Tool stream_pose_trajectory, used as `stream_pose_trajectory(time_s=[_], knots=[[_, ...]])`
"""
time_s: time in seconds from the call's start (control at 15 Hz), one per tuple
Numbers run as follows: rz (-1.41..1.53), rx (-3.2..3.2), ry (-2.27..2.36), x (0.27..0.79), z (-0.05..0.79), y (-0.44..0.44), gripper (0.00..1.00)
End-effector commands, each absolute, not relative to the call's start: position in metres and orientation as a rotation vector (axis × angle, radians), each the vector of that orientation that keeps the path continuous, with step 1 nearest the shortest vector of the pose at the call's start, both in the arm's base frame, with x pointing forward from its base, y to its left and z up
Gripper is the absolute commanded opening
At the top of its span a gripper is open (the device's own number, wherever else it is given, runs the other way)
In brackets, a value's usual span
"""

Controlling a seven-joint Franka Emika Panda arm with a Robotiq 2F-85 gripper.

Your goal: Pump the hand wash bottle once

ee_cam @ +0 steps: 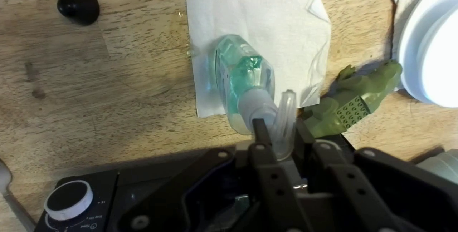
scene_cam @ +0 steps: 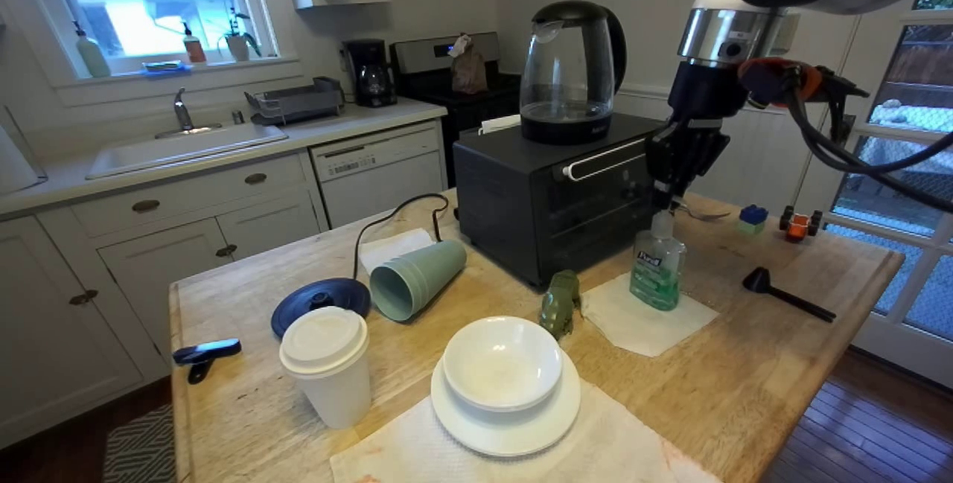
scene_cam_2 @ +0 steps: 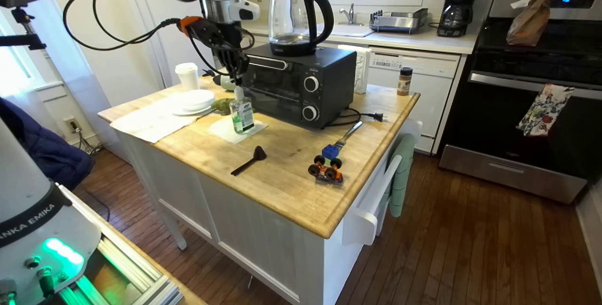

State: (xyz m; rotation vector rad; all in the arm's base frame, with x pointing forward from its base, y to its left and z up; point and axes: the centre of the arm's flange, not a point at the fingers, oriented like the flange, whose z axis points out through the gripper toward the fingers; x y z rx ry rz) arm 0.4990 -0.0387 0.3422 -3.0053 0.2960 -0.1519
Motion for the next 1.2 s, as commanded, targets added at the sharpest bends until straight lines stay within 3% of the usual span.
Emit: stream_pose_trajectory(time_s=[0.0, 0.13, 0.47, 0.53, 0.6, 0.73, 1.0, 1.13], knots=[[-0.162, -3.001, 0.315, 0.515, 0.341, -0.041, 0.46], [-0.163, -2.994, 0.336, 0.515, 0.351, -0.042, 0.51], [-0.182, -3.005, 0.421, 0.512, 0.377, -0.037, 0.86], [-0.171, -3.011, 0.447, 0.51, 0.382, -0.034, 0.59], [-0.172, -3.02, 0.468, 0.51, 0.385, -0.033, 0.48], [-0.156, -3.044, 0.515, 0.507, 0.39, -0.031, 0.41], [-0.086, -3.084, 0.585, 0.501, 0.391, -0.026, 0.11], [-0.041, -3.085, 0.608, 0.498, 0.389, -0.023, 0.01]])
